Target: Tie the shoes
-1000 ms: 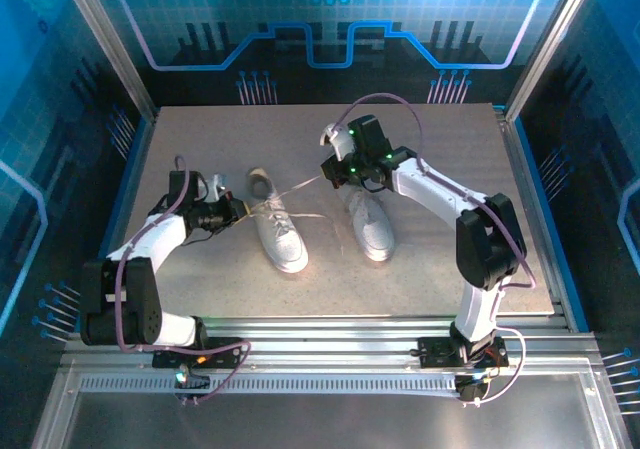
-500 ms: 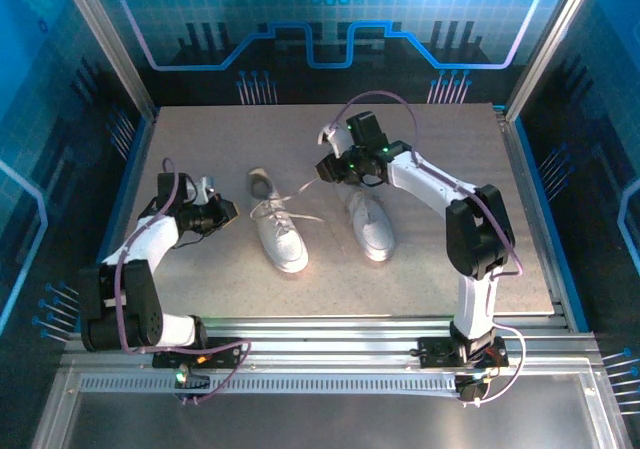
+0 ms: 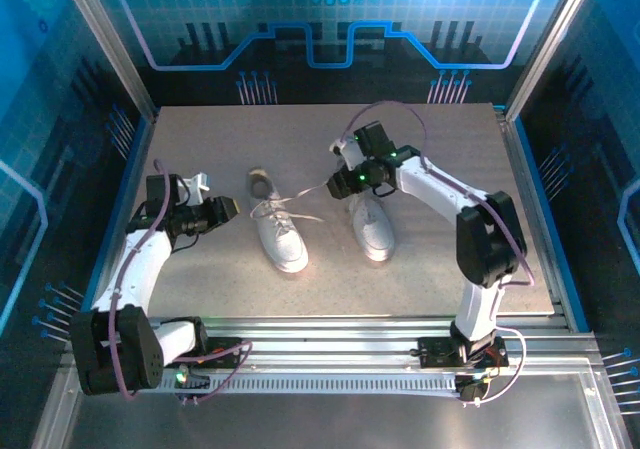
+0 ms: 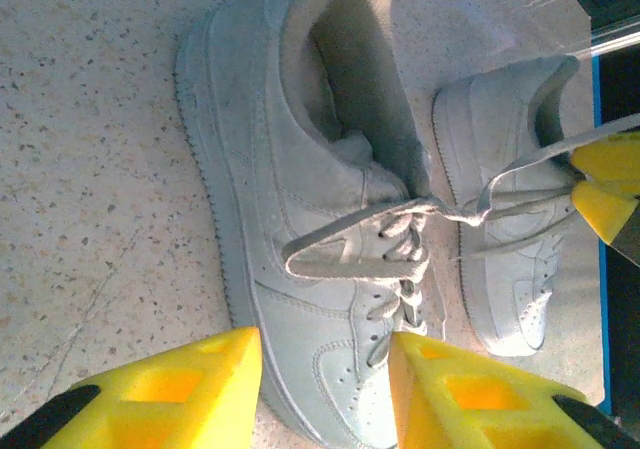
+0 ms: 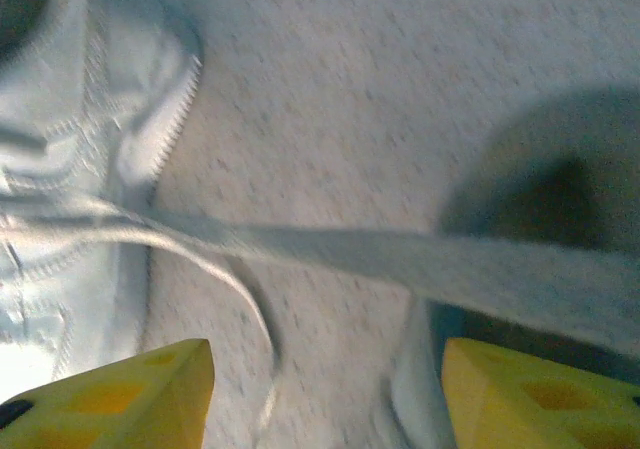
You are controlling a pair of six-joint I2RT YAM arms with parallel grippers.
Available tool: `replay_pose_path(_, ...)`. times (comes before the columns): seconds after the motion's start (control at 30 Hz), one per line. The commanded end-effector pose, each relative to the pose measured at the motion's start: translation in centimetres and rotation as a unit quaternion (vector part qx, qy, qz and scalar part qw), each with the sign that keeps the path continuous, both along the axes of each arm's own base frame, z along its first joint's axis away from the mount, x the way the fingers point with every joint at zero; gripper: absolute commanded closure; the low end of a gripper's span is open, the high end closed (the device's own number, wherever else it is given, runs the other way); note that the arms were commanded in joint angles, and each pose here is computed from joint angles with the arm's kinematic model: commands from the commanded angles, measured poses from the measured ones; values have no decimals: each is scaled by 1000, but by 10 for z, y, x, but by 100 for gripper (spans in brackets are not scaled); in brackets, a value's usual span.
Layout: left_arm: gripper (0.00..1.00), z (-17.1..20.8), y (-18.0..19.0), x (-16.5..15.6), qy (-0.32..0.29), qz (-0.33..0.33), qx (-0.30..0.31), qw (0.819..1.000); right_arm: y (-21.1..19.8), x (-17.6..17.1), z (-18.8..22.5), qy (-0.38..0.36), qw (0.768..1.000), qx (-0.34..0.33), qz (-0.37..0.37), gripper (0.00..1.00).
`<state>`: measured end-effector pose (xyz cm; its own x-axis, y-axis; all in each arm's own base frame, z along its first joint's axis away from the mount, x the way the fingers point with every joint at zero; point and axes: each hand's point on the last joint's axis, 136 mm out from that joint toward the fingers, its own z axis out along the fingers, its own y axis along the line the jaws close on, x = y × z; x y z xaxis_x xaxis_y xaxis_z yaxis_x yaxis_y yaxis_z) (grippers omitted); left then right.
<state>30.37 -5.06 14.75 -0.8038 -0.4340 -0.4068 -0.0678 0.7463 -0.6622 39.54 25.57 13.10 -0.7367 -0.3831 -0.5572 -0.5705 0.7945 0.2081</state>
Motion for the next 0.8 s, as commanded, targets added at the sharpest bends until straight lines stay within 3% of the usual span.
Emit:
replay_pose_path(0.0,60,5,-6,-9,0,-20,13,1000,-45,-17,9,17,997,-41,-68,34)
replay_pose_path(0.13,59,7,-10,-12,-5,-31,16,999,-67,-23,18,47,994,-6,-96,33)
replay_pose_path(0.3,56,9,-16,-15,-11,-46,16,999,-95,-26,38,31,992,-27,-116,32)
replay_pose_path(0.47,55,10,-24,-18,-14,-65,14,998,-106,-29,61,31,993,-4,-118,33)
replay_pose_path(0.63,54,12,-31,-22,-18,-80,17,997,-94,-48,65,20,994,-48,-93,36)
replay_pose_path(0.77,53,12,-33,-28,-20,-90,28,995,-52,-81,50,12,996,-81,-31,41)
